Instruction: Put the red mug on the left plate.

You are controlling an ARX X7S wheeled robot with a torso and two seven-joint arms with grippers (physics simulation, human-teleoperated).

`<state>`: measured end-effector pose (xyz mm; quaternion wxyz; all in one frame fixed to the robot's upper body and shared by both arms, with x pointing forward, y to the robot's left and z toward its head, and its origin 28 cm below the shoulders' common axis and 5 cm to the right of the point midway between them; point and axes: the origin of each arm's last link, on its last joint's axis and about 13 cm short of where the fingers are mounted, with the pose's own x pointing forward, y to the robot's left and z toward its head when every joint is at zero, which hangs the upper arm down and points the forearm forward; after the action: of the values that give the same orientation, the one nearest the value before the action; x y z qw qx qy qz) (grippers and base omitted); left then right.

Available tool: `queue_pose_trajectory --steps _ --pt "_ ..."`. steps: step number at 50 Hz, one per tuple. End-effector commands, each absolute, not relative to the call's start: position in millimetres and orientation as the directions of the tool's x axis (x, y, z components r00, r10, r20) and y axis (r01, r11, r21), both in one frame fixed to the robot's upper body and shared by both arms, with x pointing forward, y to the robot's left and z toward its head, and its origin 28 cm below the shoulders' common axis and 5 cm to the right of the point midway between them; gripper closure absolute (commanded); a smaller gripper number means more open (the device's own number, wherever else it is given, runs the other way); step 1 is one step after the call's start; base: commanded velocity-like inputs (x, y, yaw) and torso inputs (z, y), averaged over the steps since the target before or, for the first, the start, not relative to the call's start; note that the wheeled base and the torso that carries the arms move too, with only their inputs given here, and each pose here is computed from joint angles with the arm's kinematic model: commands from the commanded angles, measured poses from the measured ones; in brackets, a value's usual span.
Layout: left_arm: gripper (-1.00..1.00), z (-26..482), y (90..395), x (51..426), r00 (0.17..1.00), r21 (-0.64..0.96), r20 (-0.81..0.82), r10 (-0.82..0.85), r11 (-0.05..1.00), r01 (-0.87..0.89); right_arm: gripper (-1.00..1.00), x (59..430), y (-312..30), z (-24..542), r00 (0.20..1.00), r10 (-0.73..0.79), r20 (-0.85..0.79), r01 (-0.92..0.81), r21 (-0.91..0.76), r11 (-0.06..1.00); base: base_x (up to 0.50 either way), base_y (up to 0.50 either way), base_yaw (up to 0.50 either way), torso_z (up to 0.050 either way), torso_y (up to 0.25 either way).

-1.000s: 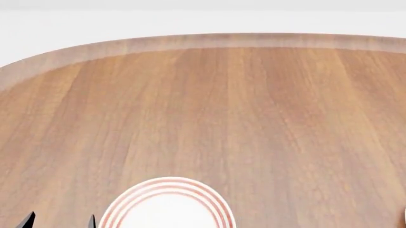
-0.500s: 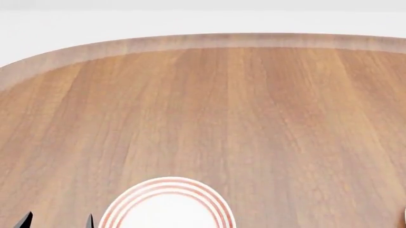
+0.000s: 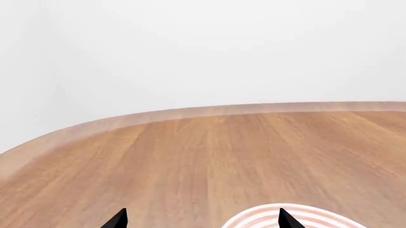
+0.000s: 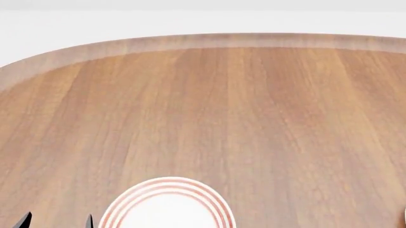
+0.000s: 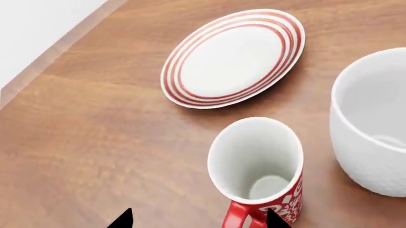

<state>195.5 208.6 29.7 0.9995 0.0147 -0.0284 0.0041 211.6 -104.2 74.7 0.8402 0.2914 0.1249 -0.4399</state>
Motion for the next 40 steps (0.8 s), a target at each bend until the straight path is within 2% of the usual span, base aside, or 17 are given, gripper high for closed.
queue_pose_trajectory --steps 1,13,33,40 --pt "-1.00 30 208 195 0.998 0.030 0.057 0.008 1.000 -0.009 -1.00 226 -104 65 0.531 -0.680 -0.505 0.847 0.347 0.404 0.00 0.00 0.00 0.000 0.000" --pt "-1.00 31 209 194 0.998 0.027 0.061 0.007 1.000 -0.009 -1.00 223 -98 66 0.538 -0.657 -0.529 0.843 0.337 0.420 0.00 0.00 0.00 0.000 0.000" --pt "-1.00 32 211 194 0.998 0.019 0.062 0.010 1.000 -0.011 -1.00 238 -103 63 0.476 -0.664 -0.576 0.880 0.305 0.365 0.00 0.00 0.00 0.000 0.000" --pt "-1.00 33 211 194 0.998 0.018 0.064 0.012 1.000 -0.013 -1.00 240 -101 59 0.482 -0.634 -0.605 0.875 0.302 0.378 0.00 0.00 0.00 0.000 0.000"
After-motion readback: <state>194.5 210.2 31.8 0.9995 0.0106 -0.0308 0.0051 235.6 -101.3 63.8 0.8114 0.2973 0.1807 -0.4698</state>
